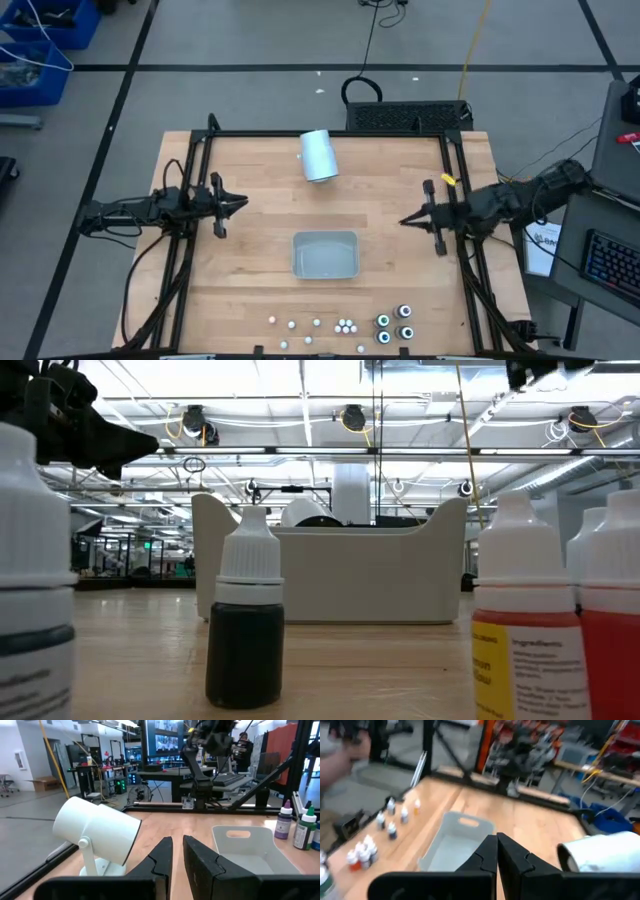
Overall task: Pick & Place food coloring
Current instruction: Put the big black food coloring bottle into the gray bin
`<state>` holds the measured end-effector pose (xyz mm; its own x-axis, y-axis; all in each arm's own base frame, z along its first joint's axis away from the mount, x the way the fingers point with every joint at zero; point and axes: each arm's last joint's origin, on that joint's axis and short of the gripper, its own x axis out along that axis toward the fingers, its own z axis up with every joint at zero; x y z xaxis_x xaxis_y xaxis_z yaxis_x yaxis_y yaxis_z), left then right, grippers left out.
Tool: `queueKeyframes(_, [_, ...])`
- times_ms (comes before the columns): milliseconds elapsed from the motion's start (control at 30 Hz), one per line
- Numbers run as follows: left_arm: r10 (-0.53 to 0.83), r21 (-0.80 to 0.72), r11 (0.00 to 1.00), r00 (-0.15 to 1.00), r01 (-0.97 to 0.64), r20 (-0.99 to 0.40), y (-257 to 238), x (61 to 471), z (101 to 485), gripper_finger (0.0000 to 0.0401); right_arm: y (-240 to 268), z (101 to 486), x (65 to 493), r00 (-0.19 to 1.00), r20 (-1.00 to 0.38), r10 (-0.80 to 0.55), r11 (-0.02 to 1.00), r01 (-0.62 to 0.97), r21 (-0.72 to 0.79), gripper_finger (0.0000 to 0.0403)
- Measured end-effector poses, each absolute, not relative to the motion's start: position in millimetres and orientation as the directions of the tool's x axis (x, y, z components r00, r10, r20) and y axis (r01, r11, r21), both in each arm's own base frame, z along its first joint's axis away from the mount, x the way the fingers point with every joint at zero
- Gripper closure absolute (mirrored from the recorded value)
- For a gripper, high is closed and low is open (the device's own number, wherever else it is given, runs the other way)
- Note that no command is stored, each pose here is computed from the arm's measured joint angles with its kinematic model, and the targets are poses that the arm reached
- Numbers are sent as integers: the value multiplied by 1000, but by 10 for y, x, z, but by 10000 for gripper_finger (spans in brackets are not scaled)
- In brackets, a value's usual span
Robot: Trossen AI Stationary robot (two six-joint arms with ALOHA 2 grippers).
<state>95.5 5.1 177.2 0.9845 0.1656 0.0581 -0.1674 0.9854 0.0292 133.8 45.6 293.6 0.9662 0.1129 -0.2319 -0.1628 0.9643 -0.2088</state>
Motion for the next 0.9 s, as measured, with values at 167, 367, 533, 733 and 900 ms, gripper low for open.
queueKeyframes(167, [169, -2, 986, 984, -169, 55, 52, 955, 1769, 350, 853, 3117, 1519, 932, -345, 112, 937, -215, -276, 403])
queueKeyframes(367, [163, -22, 987, 985, -162, 50, 51, 956, 1764, 350, 1362, 3083, 1492, 892, -447, 65, 910, -237, -341, 403])
queueKeyframes(533, [162, -33, 986, 985, -161, 50, 50, 956, 1764, 350, 1605, 2993, 1247, 905, -424, 41, 938, -181, -296, 403])
queueKeyframes(733, [163, -23, 987, 985, -162, 51, 50, 956, 1765, 350, 1837, 2759, 1066, 897, -428, 110, 951, -220, -216, 403])
queueKeyframes(900, [163, -14, 987, 985, -163, 57, 51, 955, 1771, 350, 2066, 2547, 1005, 863, -448, 235, 913, -354, -203, 403])
